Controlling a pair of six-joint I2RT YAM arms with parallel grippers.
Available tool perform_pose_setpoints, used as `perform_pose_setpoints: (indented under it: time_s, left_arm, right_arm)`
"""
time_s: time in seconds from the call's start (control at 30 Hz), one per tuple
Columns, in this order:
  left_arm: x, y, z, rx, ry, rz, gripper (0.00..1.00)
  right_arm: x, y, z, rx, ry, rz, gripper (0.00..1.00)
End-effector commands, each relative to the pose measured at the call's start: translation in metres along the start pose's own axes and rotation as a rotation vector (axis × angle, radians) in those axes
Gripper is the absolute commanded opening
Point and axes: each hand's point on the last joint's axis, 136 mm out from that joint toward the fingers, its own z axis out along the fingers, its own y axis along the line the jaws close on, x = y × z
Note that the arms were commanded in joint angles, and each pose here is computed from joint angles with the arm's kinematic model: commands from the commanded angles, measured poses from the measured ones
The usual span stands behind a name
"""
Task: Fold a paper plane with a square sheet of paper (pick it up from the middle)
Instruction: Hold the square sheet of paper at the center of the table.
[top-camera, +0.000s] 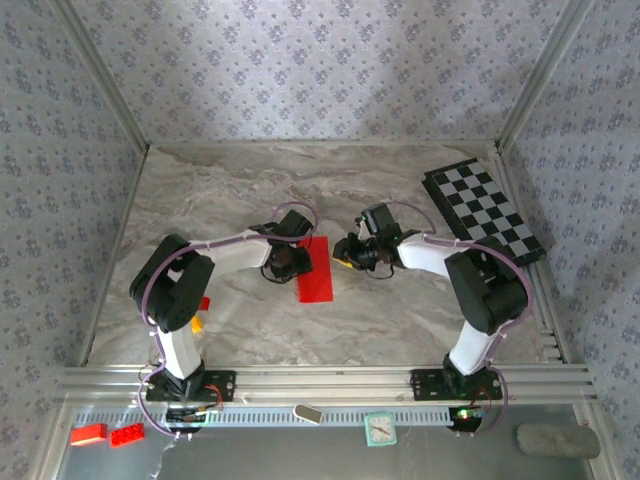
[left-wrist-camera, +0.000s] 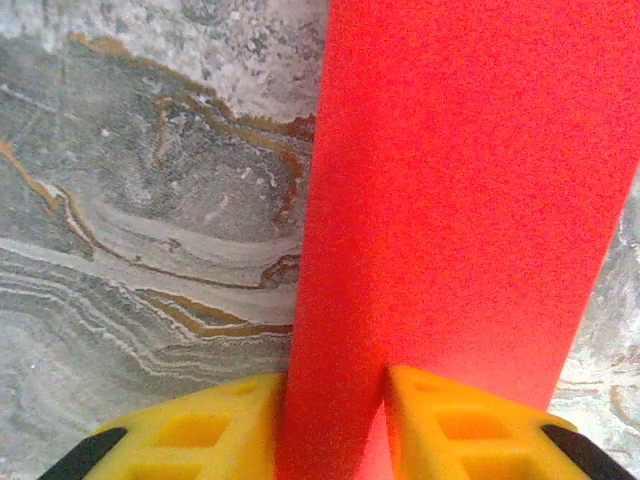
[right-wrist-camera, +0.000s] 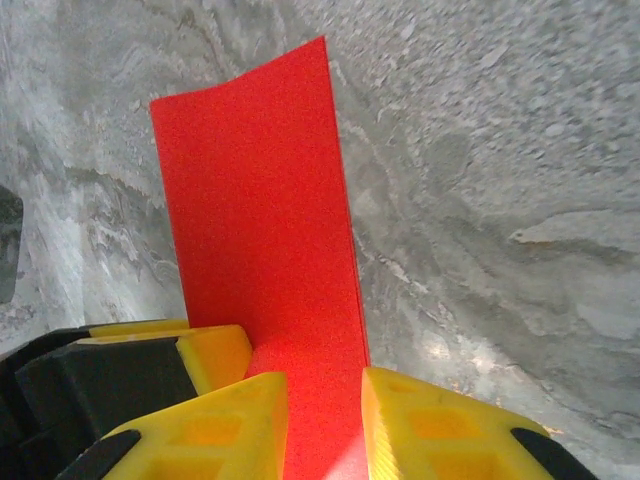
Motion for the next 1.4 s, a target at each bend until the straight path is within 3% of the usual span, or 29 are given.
perform_pose_setpoints:
  time_s: [0.0,0.6,1.0,1.37]
  left_arm:
    - [0.016,0.037,0.025,-0.135,0.069,-0.016,0.33]
    - [0.02,0.041,0.029,-0.148,0.088,-0.022,0.34]
    - [0.02,0.039,0.028,-0.143,0.087,-0.017,0.34]
    - [-0.039,-0.004,-0.057,0.072,-0.075,0.016,0.41]
  right_arm:
    - [0.004,0.011,0.008,-0.022,0.032,-0.05,0.27]
    - [0.023,0.014,0.037,-0.003,0.133,-0.071,0.2]
    - [0.04,-0.03,0.045,0.166,0.192,-0.02,0.17]
    - [0.05,-0.068,0.042,0.37,0.243,-0.05,0.13]
